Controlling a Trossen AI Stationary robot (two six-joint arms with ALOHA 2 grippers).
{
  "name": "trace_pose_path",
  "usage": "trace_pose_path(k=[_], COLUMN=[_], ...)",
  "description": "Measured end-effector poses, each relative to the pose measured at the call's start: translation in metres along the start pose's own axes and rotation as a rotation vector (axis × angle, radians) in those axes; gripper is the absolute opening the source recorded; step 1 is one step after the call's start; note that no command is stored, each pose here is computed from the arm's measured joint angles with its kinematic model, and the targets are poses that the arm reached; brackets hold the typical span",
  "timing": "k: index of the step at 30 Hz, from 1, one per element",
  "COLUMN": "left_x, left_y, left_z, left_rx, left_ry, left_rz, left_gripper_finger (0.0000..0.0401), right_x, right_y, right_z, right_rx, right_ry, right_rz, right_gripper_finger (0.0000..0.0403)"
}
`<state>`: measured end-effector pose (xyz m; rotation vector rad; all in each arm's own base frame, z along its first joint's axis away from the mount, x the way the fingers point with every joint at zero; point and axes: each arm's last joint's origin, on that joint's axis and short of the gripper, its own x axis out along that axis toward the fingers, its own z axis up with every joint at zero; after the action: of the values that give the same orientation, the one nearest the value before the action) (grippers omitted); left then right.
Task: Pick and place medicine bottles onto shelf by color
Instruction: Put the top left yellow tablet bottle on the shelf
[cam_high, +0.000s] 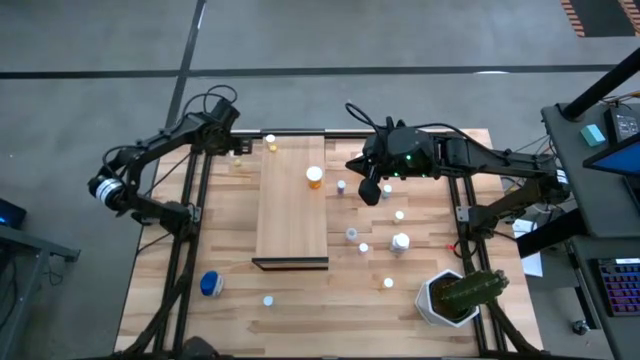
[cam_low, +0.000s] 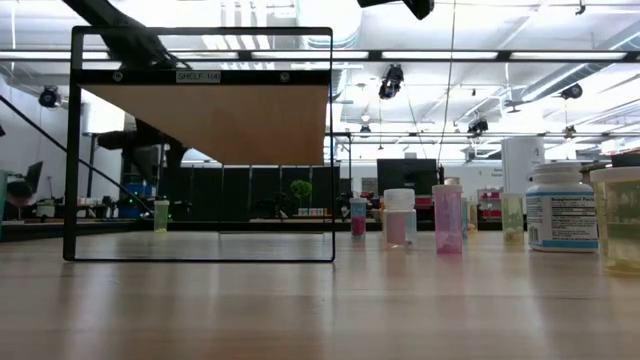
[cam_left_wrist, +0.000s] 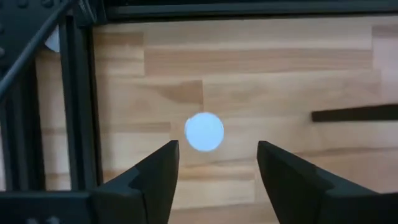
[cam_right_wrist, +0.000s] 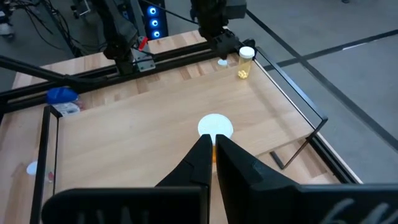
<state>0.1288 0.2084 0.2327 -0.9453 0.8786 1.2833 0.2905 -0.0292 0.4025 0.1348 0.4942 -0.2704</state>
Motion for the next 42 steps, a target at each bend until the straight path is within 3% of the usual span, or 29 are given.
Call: trace_pose_path(k=[23,36,42], left_x=[0.047,0.043,0.038], left_y=[-0.006,-0.005,-0.004], left_z=[0.003,0.003,0.004], left_rx=[0.041,0.039,0.046], left_ry=[0.069,0.050,0.051], left_rz=[0.070,0.085,0.112], left_gripper_finger=[0.0207,0.0095,0.0099], right_x=[0.000,0.000,0.000], right_y=[0.000,0.000,0.000], right_z=[0.000,0.000,0.000], right_rx=[0.071,0.082,0.081], right_ry=[0.000,0.000,0.000], right_rz=[-0.001,-0.002,-0.002], right_gripper_finger=[0.0011,0.0011,0.0011])
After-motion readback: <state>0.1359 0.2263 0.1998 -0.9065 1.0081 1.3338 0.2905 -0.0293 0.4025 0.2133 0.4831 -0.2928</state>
